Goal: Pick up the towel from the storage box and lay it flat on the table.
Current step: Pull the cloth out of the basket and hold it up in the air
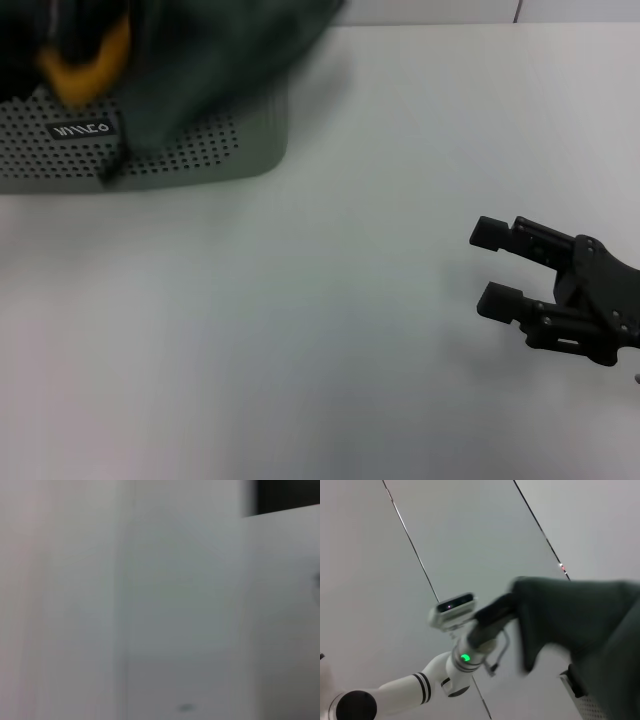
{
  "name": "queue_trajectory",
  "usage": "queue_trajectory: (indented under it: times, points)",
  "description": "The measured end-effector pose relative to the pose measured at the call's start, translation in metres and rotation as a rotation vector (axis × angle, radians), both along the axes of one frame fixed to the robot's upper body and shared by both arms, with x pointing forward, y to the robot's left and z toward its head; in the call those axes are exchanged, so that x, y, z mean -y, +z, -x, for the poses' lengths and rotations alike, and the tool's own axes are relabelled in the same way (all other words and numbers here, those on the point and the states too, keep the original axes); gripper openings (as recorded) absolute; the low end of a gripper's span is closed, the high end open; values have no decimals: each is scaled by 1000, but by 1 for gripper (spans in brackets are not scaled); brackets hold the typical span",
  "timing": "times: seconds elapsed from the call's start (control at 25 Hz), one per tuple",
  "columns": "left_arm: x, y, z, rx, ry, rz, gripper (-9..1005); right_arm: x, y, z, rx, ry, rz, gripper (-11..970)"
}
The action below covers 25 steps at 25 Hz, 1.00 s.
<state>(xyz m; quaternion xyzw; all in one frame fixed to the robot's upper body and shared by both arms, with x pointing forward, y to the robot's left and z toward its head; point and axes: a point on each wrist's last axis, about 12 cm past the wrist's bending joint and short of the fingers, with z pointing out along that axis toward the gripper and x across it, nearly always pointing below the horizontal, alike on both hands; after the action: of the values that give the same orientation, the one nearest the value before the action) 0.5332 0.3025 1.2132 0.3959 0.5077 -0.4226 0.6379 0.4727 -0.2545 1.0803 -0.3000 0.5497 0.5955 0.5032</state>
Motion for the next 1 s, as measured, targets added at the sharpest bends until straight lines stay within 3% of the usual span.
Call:
queue_trajectory:
  times: [0.16,0.32,0.64,1.0]
  points:
    - [4,0,23,157,-200,-34,17,1,1,0,7,3,0,826]
    - [5,-7,30,133,-288,-111,18,9,8,2,36,20,-28,826]
    - [8,-14,31,83,-328,-129,13,32,23,6,100,7,-95,825]
    - [26,-18,31,187,-428,-180,16,12,10,-12,52,-73,-22,824]
